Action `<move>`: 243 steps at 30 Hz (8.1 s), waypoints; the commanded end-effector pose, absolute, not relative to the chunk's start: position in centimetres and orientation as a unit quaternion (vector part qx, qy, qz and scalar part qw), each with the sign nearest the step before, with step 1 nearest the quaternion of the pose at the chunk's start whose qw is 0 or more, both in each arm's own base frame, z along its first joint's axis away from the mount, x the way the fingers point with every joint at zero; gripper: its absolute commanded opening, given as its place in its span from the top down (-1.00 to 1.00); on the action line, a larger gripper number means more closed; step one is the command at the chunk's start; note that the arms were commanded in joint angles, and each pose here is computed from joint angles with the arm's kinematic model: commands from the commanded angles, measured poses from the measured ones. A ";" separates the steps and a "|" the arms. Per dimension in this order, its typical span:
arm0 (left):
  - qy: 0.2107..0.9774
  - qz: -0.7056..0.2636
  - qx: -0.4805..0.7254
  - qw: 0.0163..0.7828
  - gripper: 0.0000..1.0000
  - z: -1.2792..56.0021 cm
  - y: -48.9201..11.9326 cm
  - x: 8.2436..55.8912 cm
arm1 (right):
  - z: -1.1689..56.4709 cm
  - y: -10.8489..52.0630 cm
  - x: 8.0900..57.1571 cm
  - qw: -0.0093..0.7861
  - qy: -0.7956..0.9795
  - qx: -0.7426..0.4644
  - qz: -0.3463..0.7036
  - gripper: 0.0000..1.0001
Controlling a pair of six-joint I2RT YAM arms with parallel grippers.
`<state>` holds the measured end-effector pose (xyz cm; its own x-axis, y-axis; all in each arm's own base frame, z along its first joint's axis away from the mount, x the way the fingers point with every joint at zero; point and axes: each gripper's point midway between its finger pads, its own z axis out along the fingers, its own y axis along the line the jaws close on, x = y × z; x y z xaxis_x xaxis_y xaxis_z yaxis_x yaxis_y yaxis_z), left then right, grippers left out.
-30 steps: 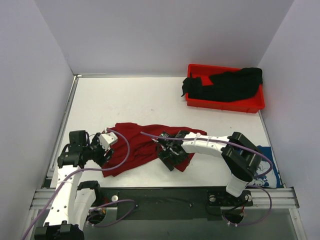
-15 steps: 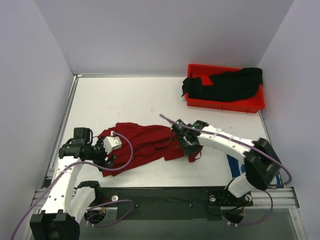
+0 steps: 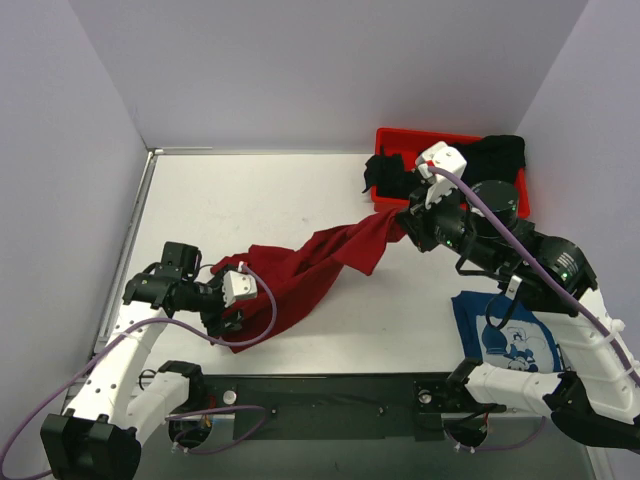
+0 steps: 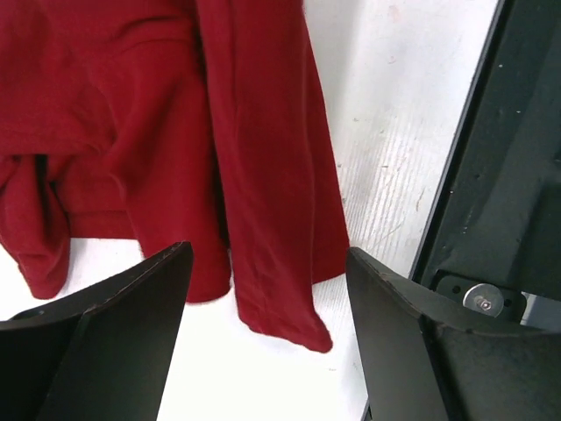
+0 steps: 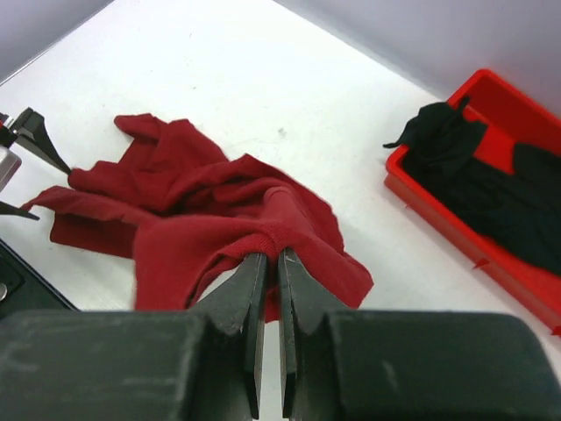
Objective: Fold and stack the t-shirts
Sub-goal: Flatten out the tshirt, then fold the flattened tshirt in 1/3 of the way
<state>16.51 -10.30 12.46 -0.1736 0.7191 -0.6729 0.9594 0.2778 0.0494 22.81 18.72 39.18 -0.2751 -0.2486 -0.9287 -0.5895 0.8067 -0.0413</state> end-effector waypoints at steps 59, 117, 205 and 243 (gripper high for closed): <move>0.717 0.128 0.418 0.543 1.00 30.8 -6.4 33.9 | 45.9 8.8 26.7 0.633 0.764 -0.121 0.037 1.00; 0.482 0.407 0.296 0.717 1.00 62.0 9.6 46.1 | 54.3 15.6 45.5 0.747 0.603 -0.261 0.105 1.00; 0.899 0.210 0.257 0.285 -0.43 12.4 12.1 32.8 | 14.0 19.0 42.4 0.247 0.910 -0.311 -0.119 -0.46; 0.794 -0.038 0.602 0.073 1.00 3.6 4.6 14.8 | 2.3 9.0 17.6 -0.003 0.985 0.139 0.104 1.00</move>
<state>17.92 4.93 1.87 -0.2821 0.9399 -0.1924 0.9377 0.3126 0.1520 20.87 10.48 1.66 -0.9673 0.2505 -0.0403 0.2299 0.9325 0.2787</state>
